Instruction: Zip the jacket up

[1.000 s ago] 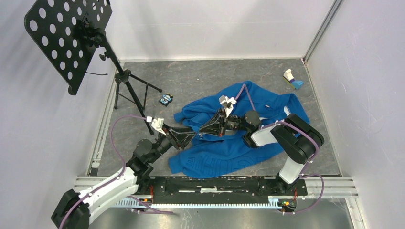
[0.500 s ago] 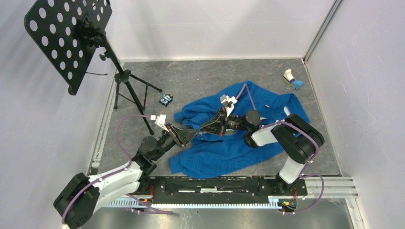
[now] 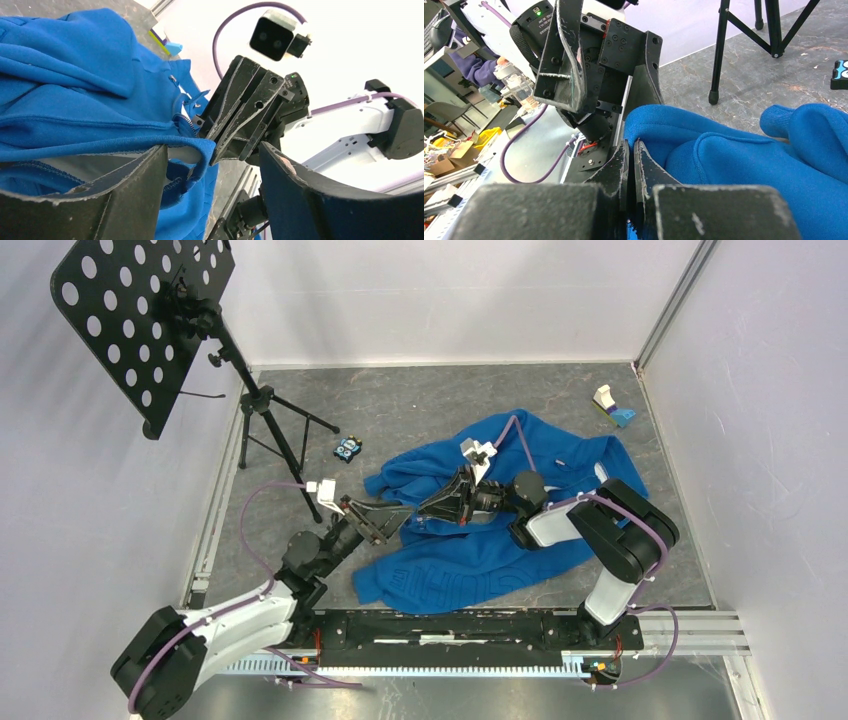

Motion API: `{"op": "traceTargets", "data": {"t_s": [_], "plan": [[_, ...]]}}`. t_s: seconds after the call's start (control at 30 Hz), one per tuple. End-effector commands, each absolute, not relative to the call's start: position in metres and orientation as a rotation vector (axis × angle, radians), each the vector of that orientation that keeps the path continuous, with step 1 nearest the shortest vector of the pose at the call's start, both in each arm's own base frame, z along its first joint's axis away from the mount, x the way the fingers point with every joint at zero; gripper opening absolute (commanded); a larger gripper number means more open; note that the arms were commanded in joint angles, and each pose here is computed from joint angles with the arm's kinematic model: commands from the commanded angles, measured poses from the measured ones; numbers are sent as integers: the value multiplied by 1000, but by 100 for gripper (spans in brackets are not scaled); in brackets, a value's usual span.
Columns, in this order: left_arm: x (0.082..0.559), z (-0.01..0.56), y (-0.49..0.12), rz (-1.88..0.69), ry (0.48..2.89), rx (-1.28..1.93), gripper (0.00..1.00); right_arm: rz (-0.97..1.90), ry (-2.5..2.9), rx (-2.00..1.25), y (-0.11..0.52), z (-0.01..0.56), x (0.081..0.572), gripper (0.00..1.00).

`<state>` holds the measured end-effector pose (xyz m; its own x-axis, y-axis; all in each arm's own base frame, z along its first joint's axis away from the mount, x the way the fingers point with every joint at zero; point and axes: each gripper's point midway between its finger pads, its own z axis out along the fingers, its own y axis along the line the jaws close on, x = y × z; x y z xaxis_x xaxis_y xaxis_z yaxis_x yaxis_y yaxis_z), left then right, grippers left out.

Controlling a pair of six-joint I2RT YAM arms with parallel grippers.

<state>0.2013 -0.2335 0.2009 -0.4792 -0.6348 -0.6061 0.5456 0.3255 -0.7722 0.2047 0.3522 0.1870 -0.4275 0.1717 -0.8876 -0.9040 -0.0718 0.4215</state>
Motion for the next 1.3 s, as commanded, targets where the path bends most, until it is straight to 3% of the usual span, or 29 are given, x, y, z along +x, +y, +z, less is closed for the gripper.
{"op": "traceTargets", "data": {"t_s": [0.0, 0.67, 0.77, 0.83, 0.87, 1.03, 1.17, 1.27], "plan": [[205, 217, -220, -1451, 1445, -238, 73, 1585, 1038, -909, 346, 234, 193, 0], [203, 220, -245, -1568, 1481, -180, 43, 1577, 1051, -910, 350, 231, 193, 0], [200, 223, -250, -1577, 1470, -125, 24, 1574, 1067, -899, 351, 230, 194, 0], [199, 224, -251, -1574, 1470, -101, 6, 1560, 1098, -883, 352, 227, 199, 0], [199, 223, -250, -1569, 1471, -101, 2, 1546, 1127, -865, 352, 225, 203, 3], [210, 210, -242, -1506, 1561, -235, 2, 1331, 1385, -692, 339, 203, 237, 45], [215, 198, -230, -1410, 1644, -319, 2, 1155, 1625, -675, 319, 170, 244, 67], [216, 194, -218, -1371, 1645, -391, 2, 1017, 1746, -700, 302, 153, 240, 72]]}}
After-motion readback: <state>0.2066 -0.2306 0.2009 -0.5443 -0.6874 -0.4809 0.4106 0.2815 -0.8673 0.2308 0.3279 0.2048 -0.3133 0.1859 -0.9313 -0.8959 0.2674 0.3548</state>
